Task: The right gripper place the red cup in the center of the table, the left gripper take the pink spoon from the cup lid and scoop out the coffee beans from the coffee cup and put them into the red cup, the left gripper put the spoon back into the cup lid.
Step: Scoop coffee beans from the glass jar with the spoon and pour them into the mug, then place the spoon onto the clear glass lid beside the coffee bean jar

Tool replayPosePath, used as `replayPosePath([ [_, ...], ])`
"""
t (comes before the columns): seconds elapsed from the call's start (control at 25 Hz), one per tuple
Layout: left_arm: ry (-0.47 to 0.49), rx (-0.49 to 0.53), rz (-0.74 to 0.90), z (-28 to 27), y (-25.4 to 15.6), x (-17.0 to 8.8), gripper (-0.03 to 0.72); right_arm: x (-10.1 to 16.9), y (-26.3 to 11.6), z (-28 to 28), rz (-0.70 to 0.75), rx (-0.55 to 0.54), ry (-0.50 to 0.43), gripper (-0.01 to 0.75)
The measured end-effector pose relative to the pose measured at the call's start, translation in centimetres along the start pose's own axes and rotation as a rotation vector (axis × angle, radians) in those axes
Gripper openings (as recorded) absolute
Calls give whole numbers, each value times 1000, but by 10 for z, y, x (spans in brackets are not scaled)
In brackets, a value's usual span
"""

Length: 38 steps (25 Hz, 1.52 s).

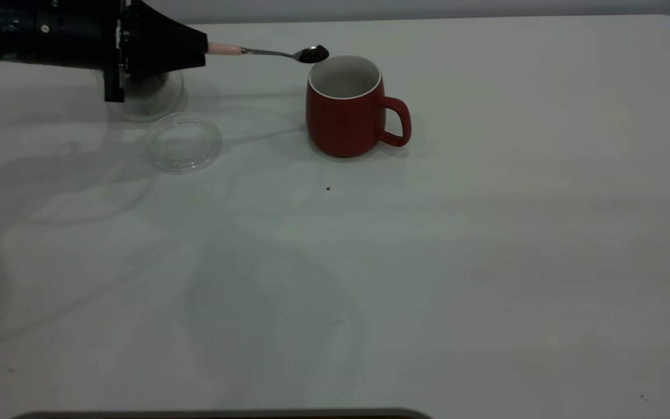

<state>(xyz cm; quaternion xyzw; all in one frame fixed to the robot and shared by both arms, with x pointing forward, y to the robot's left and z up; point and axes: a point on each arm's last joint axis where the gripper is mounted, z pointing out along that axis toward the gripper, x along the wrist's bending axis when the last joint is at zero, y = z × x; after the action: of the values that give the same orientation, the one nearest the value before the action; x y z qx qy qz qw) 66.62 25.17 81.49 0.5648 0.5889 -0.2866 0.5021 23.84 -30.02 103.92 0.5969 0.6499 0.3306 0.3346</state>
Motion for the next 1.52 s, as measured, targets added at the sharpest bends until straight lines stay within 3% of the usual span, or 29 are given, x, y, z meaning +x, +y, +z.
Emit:
replayPosePath([
  [0.32,55,22,168,23,-6,-4,127,0,0,0,0,0,0,585],
  [0.84,65,-10,621,30,-3,-7,127,0,0,0,0,0,0,585],
  [1.12,20,-54,603,30,0,-11,127,0,0,0,0,0,0,585],
  [1.28,-41,23,543,16,-1,-24,127,0,0,0,0,0,0,585],
  [1.52,-5,82,431,-44,13,-49,127,0,0,0,0,0,0,585],
])
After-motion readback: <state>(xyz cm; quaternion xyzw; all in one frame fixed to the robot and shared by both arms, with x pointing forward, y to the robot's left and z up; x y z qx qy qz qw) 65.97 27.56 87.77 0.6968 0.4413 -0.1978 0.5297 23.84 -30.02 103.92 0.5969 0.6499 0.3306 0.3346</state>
